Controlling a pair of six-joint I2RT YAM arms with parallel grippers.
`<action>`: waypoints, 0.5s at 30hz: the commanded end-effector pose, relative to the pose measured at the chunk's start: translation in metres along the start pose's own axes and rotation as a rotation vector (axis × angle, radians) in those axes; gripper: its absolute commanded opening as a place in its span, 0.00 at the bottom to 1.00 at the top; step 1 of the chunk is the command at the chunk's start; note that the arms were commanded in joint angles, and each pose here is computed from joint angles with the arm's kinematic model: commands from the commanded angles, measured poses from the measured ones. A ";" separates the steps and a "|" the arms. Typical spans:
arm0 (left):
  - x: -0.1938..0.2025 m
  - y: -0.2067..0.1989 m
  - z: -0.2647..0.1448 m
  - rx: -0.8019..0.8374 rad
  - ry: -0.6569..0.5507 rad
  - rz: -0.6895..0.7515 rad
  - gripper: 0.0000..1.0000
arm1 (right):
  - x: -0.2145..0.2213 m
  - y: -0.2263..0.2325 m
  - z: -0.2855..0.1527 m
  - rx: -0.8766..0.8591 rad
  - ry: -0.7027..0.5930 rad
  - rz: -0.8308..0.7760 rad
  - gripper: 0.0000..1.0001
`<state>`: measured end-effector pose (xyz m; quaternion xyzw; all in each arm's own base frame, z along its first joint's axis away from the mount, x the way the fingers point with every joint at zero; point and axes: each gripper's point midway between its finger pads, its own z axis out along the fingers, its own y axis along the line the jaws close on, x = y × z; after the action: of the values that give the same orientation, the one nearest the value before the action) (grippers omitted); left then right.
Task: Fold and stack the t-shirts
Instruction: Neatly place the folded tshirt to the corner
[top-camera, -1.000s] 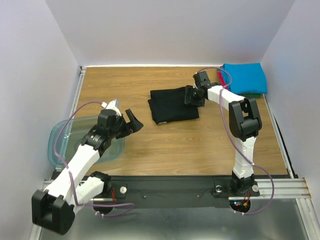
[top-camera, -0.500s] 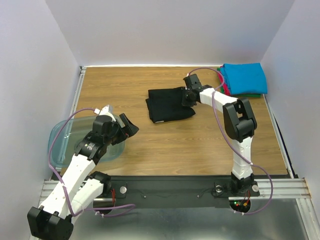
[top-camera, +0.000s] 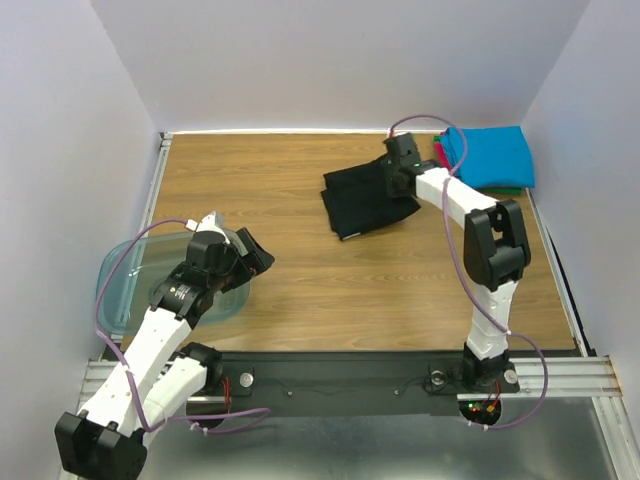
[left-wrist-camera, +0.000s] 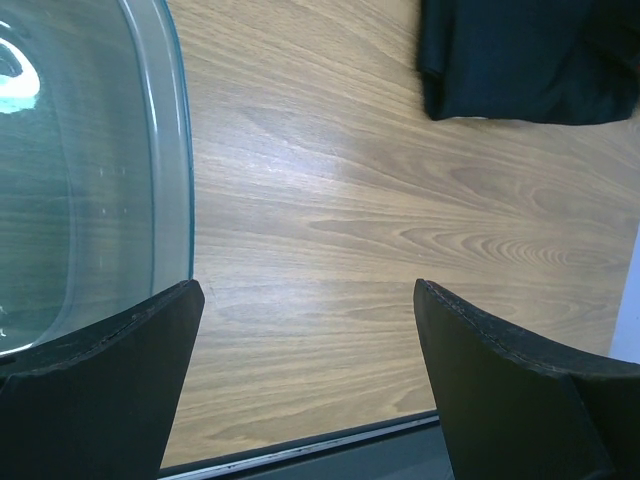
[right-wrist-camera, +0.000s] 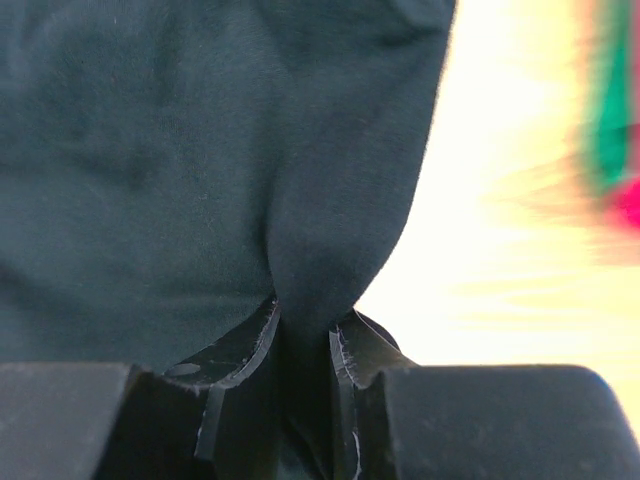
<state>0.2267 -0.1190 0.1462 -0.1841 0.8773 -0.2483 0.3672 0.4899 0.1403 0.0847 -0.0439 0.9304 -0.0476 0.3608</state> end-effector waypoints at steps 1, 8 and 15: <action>-0.007 0.001 0.000 -0.028 -0.024 -0.003 0.98 | -0.088 -0.069 -0.046 0.106 -0.214 -0.015 0.00; -0.011 0.005 0.006 -0.067 -0.024 -0.002 0.98 | -0.128 -0.129 -0.064 0.186 -0.290 -0.059 0.00; -0.021 0.008 0.014 -0.128 -0.033 0.017 0.98 | -0.159 -0.184 -0.080 0.257 -0.353 -0.043 0.00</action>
<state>0.2349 -0.1082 0.1234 -0.2050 0.8972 -0.1922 0.3407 0.5501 0.0005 0.2022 -0.0280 0.8787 -0.1461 0.4536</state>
